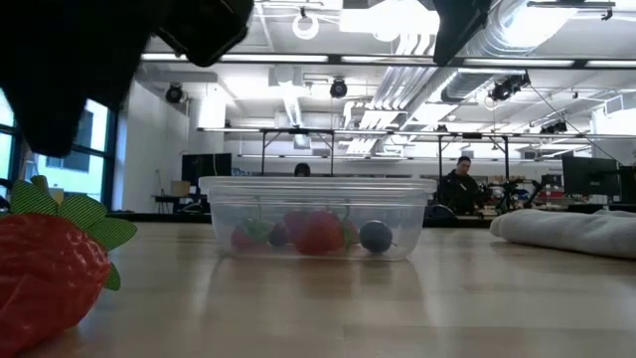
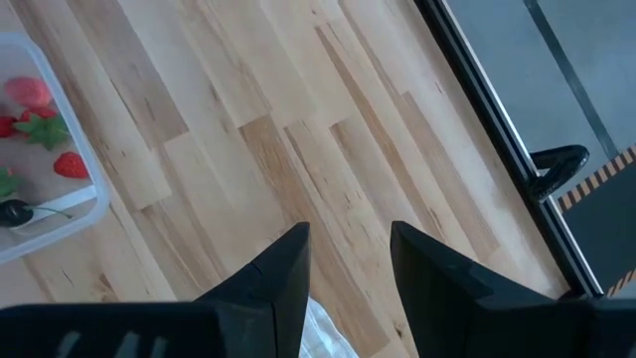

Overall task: Pick and placing Produce into tupperware
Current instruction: Put the strawberry into the bin

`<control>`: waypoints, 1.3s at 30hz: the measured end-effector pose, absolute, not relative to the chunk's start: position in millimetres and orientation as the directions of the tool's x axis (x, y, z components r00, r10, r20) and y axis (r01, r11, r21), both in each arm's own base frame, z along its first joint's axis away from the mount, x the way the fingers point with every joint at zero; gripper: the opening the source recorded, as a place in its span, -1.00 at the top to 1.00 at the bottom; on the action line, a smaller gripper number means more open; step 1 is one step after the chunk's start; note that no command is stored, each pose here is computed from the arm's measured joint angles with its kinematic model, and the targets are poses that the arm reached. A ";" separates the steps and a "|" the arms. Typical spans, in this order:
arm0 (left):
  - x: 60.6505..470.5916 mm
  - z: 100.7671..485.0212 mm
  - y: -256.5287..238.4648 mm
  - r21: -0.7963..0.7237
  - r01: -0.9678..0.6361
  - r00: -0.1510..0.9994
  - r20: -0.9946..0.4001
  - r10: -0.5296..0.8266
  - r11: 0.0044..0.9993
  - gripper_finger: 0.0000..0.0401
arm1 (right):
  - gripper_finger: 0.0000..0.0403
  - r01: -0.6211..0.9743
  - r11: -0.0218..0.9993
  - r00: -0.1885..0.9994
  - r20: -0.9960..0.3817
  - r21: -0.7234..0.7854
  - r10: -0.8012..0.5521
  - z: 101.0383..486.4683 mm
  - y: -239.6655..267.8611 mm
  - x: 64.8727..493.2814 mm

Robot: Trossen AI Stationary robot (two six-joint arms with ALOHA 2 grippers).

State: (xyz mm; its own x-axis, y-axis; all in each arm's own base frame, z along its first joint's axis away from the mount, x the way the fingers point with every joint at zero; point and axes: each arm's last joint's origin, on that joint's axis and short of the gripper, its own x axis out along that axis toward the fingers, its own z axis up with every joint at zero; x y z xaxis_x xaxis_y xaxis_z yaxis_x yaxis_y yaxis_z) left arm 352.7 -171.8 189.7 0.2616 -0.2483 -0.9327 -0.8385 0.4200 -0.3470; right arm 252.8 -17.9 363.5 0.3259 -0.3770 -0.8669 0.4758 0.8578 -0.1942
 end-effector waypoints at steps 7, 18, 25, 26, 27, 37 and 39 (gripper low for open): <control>355.8 183.8 -173.7 -0.352 -0.835 0.267 -0.931 -0.249 0.423 0.04 | 0.34 0.475 0.858 0.326 -0.867 -0.194 -0.377 363.5 -17.9 252.7; 356.9 184.3 -174.3 -0.366 -0.828 0.276 -0.925 -0.260 0.425 0.04 | 0.34 0.472 0.859 0.326 -0.867 -0.196 -0.377 363.6 -17.8 252.8; 351.1 181.8 -171.8 -0.304 -0.820 0.225 -0.950 -0.216 0.484 0.04 | 0.34 0.466 0.862 0.326 -0.867 -0.199 -0.377 363.6 -17.8 252.7; 351.7 180.2 -172.1 -0.303 -0.820 0.223 -0.951 -0.215 0.486 0.04 | 0.34 0.466 0.862 0.326 -0.867 -0.199 -0.377 363.6 -17.8 252.8; 352.9 178.5 -172.8 -0.308 -0.816 0.227 -0.949 -0.220 0.488 0.04 | 0.34 0.466 0.862 0.326 -0.867 -0.199 -0.377 363.5 -17.8 252.8; 363.2 160.6 -182.4 -0.361 -0.796 0.246 -0.926 -0.285 0.486 0.04 | 0.34 0.466 0.862 0.326 -0.867 -0.199 -0.376 363.5 -17.8 252.7; 364.0 160.9 -182.6 -0.370 -0.792 0.254 -0.923 -0.288 0.486 0.04 | 0.34 0.466 0.862 0.325 -0.868 -0.199 -0.376 363.5 -17.8 252.7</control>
